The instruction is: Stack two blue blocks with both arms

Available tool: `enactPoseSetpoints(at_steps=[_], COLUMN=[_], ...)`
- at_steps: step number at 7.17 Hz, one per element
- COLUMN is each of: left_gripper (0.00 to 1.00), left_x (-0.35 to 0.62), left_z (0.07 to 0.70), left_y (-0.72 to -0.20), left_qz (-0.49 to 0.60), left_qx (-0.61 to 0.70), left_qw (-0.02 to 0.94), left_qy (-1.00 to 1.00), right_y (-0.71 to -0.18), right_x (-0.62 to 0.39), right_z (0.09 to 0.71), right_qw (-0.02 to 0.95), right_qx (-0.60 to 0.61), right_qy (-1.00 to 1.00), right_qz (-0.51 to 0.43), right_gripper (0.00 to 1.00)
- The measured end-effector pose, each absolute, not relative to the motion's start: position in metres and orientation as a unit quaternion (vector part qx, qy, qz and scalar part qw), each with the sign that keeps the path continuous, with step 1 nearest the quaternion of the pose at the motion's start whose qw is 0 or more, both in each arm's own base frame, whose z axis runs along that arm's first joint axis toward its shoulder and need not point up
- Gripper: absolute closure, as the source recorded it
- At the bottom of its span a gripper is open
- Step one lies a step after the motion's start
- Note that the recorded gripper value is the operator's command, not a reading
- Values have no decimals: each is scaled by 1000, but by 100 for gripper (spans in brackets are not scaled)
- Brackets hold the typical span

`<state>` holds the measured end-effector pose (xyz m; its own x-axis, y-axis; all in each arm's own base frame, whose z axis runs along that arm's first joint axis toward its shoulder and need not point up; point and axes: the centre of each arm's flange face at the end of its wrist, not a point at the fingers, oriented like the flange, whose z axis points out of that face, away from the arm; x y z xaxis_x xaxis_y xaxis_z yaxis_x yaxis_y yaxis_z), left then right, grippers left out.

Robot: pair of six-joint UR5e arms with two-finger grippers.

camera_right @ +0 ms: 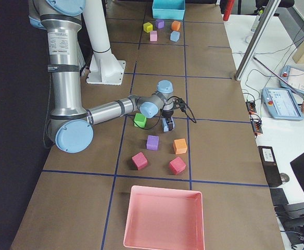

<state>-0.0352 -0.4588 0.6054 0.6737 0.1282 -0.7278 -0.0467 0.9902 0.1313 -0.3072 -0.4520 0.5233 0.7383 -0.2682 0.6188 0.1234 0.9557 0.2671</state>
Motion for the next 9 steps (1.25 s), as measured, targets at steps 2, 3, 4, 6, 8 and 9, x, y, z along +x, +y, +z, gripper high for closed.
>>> enactPoseSetpoints(at_steps=[2, 3, 4, 6, 8, 9], left_gripper=[0, 0, 0, 0, 0, 0], left_x=[-35, -35, -35, -36, -36, -36], left_z=[605, 605, 605, 604, 603, 605], left_y=[-459, -459, -459, -459, -460, -462], left_qz=[48, 48, 48, 48, 51, 53], left_qx=[51, 51, 51, 53, 61, 64], left_qw=[913, 913, 913, 913, 912, 912], left_qy=[401, 401, 401, 402, 401, 401], right_y=[-449, -449, -449, -450, -451, -463], right_x=[-318, -318, -318, -320, -334, -361], right_z=[532, 534, 533, 515, 457, 397], right_qw=[929, 930, 930, 924, 910, 903], right_qx=[97, 99, 100, 109, 110, 99], right_qy=[-340, -337, -336, -348, -384, -407], right_qz=[-111, -110, -109, -113, -109, -92], right_gripper=[86, 97, 97, 99, 98, 98])
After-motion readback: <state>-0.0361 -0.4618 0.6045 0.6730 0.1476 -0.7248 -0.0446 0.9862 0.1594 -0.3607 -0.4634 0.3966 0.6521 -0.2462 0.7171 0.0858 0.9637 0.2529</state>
